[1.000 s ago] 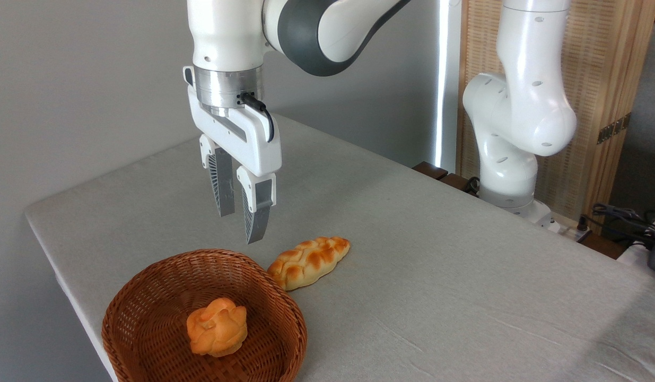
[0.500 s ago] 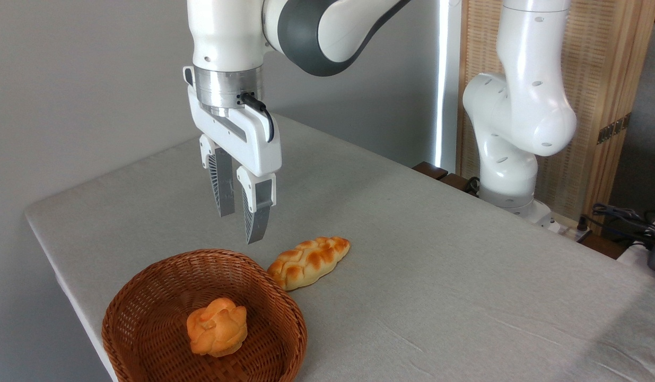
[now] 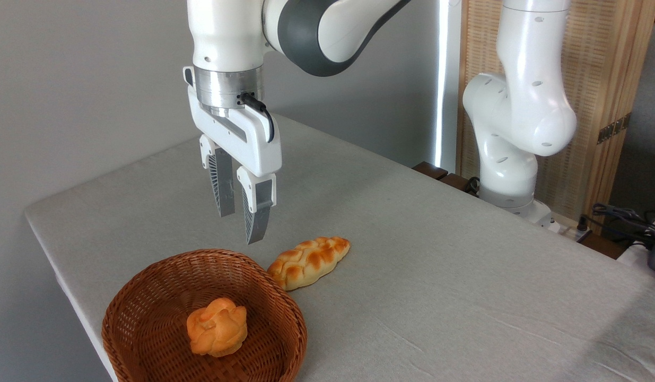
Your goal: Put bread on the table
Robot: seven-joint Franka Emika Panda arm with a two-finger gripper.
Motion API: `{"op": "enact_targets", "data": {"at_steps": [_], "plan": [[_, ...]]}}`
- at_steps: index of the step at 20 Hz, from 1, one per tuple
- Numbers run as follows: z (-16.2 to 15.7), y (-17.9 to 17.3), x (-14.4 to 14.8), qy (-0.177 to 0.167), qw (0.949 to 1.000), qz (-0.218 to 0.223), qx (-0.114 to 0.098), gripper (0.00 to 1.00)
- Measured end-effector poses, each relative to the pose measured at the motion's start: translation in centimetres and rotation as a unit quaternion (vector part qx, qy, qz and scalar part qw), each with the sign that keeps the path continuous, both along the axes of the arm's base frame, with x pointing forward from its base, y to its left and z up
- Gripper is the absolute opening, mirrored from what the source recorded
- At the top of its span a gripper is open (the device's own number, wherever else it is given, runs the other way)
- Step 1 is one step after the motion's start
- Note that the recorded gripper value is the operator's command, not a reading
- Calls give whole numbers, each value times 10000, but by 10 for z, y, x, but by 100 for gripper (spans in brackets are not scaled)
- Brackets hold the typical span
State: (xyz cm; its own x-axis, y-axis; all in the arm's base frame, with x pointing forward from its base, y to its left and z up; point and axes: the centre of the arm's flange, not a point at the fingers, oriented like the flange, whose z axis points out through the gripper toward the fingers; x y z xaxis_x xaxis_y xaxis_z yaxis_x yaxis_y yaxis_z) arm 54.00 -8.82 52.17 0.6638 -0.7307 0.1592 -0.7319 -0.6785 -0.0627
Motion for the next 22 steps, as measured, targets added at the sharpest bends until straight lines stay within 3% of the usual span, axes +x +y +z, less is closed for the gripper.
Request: {"op": "enact_targets", "data": {"at_steps": [14,22], "plan": [[2,8,4,-125,9999,56,-15,100],[0,47,17,-396,9992,72,28,100]]}}
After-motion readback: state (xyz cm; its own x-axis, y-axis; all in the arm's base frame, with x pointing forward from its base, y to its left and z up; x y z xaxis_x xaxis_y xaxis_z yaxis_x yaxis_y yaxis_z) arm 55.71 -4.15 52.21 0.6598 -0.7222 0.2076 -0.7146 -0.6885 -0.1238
